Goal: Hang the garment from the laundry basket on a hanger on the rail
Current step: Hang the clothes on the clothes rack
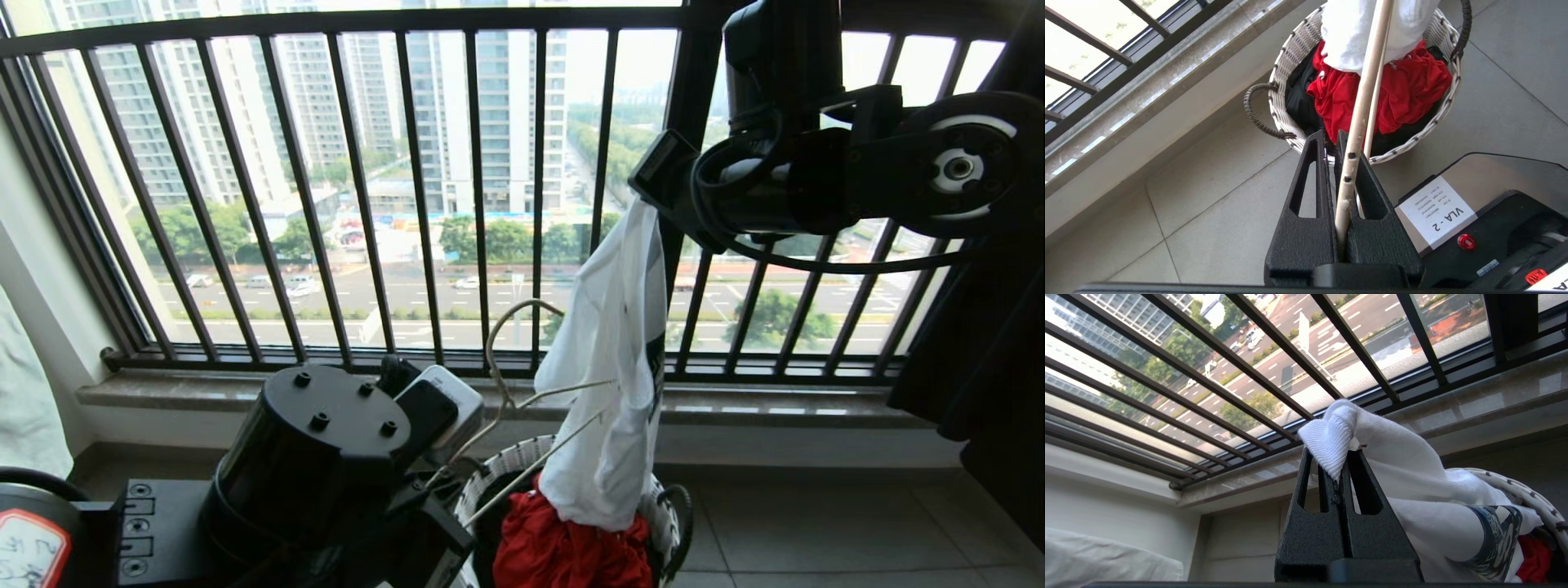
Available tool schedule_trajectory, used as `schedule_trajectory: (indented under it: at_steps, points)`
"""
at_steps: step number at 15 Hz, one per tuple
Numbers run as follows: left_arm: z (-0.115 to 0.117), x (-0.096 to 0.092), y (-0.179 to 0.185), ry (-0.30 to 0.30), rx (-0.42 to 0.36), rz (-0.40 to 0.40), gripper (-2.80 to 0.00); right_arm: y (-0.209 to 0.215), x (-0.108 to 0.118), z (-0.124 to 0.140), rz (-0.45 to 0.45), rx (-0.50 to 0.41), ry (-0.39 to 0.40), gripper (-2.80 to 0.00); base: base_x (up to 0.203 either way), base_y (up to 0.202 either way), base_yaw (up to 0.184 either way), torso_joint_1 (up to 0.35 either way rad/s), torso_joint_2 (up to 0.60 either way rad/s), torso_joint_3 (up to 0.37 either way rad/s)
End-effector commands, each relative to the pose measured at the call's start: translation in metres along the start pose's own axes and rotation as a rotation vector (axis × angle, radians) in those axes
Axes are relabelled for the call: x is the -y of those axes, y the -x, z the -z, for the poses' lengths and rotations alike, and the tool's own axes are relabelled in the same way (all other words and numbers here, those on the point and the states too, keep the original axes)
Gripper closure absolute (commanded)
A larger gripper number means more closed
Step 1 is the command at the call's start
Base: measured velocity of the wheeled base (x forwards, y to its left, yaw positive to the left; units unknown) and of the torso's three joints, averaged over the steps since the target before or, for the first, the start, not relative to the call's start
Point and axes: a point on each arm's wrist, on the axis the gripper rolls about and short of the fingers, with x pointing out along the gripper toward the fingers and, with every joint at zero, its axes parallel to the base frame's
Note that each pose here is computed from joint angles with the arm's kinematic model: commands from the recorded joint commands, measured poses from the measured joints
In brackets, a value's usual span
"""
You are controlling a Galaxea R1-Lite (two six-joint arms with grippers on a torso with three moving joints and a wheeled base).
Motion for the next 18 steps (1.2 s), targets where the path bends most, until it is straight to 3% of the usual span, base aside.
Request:
schedule_trajectory:
  at_steps: [1,7,13,16,18]
  points:
    - [0.002,0.006,0.004,-0.007,0.014,0.044,0.0,-0.002,0.0,0.002,0.003,-0.004,-0.002,0.0,0.0,0.0,0.0,0.0,0.0,0.0]
    - [-0.001,0.004,0.013,0.016,0.048,0.049,0.0,-0.003,0.001,0.004,0.0,-0.022,0.002,0.0,0.0,0.0,0.0,0.0,0.0,0.0]
    - [-0.019,-0.018,0.058,0.079,0.219,0.037,0.0,-0.006,0.004,0.008,0.007,-0.037,0.051,0.0,0.0,0.0,0.0,0.0,0.0,0.0]
    - [-0.024,-0.021,0.058,0.095,0.231,0.006,0.0,-0.008,0.006,0.011,0.015,-0.045,0.083,0.0,0.0,0.0,0.0,0.0,0.0,0.0]
    - [-0.027,-0.023,0.053,0.105,0.223,-0.065,0.0,-0.008,0.006,0.011,0.015,-0.046,0.089,0.0,0.0,0.0,0.0,0.0,0.0,0.0]
